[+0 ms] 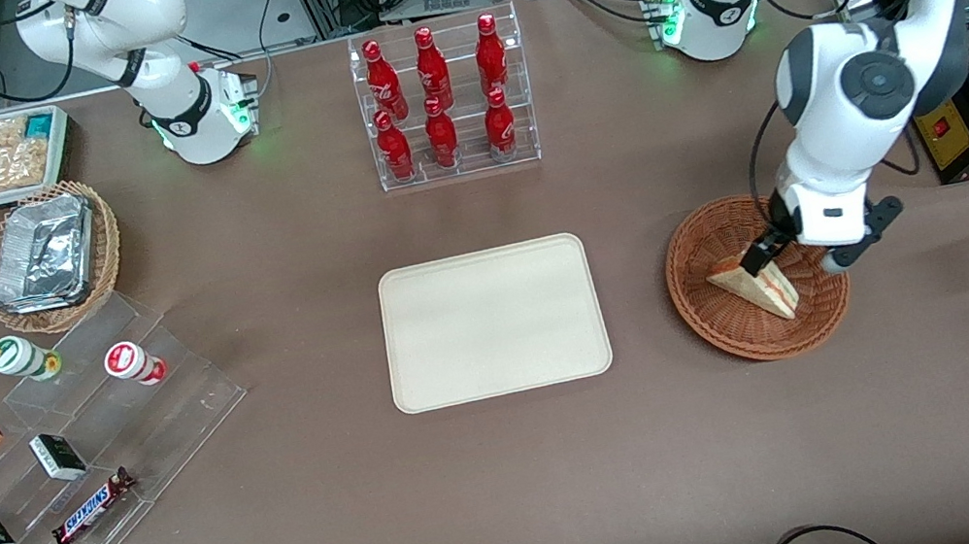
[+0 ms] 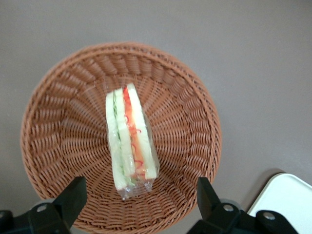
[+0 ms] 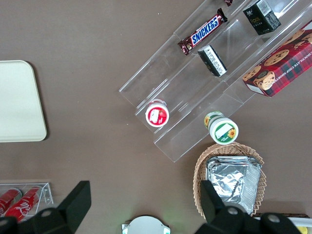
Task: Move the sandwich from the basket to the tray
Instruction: 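Grasp the wrapped sandwich with the left gripper and lift it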
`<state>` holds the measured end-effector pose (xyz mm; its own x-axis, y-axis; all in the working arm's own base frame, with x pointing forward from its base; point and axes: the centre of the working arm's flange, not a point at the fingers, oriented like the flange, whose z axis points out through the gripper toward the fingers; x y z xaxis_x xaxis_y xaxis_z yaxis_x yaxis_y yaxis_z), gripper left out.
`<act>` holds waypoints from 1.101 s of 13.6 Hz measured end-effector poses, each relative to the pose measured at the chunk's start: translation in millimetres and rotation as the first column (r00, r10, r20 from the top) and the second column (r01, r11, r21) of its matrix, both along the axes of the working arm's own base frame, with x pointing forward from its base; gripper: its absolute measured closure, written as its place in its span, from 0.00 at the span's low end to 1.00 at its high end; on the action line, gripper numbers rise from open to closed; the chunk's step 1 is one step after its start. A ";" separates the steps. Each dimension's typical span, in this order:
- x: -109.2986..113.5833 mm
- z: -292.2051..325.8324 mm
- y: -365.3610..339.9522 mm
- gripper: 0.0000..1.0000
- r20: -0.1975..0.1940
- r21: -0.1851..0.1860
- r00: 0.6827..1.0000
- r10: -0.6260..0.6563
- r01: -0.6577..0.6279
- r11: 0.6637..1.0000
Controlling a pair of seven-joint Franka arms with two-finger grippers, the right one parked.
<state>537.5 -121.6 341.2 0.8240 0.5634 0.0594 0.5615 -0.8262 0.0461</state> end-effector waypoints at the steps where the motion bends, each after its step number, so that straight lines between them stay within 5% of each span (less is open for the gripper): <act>1: -0.2 -6.7 -0.5 0.00 -0.012 0.002 1.000 0.004 -0.004 1.000; 11: -0.7 -69.2 1.6 0.00 -0.087 0.011 0.995 0.049 -0.049 0.999; 13: 0.0 -77.0 1.9 0.04 -0.089 0.011 0.994 0.058 -0.058 0.998; 15: 1.0 -78.7 2.6 0.24 -0.084 0.010 0.992 0.091 -0.091 0.996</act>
